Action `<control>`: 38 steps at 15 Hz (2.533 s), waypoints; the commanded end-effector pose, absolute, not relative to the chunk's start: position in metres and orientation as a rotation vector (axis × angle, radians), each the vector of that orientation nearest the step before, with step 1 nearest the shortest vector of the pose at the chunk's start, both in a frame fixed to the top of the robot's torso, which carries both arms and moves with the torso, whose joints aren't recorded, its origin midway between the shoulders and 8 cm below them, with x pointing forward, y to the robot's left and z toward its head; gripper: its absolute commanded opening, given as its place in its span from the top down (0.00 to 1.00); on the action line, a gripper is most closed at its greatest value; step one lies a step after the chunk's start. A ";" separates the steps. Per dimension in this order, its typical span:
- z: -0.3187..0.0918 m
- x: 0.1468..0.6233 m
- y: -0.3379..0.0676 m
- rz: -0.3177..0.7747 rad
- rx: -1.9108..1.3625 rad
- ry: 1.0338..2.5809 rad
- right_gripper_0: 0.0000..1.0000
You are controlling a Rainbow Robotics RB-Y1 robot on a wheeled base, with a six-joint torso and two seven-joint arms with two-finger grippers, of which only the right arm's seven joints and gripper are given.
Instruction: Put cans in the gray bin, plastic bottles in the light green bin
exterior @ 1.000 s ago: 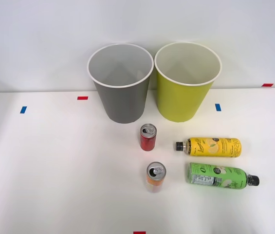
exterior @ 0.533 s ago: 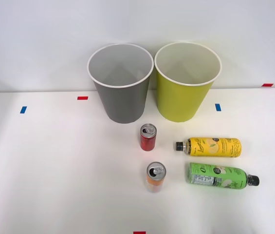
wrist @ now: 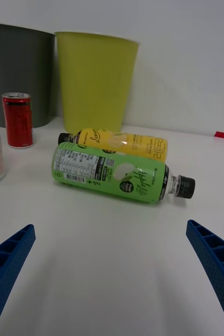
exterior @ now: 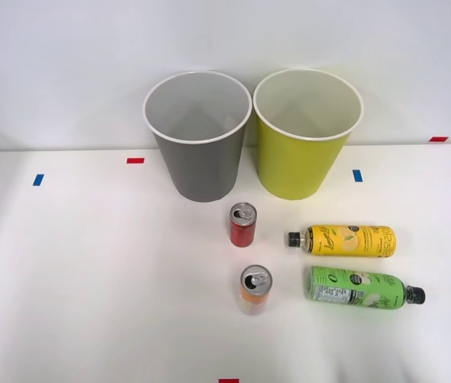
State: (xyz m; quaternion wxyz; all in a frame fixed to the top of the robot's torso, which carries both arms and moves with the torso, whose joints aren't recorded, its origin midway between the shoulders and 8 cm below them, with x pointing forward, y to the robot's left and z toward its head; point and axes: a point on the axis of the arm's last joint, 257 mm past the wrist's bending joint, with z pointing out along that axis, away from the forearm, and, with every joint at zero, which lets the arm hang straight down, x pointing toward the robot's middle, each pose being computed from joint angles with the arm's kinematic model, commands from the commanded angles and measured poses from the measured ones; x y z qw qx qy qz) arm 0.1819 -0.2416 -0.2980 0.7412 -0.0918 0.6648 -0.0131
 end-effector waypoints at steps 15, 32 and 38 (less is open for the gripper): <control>-0.229 0.268 -0.226 -0.137 -1.252 1.765 0.00; -0.238 0.308 -0.196 -0.152 -1.685 1.886 0.00; -0.243 0.312 -0.200 -0.204 -1.831 1.886 0.00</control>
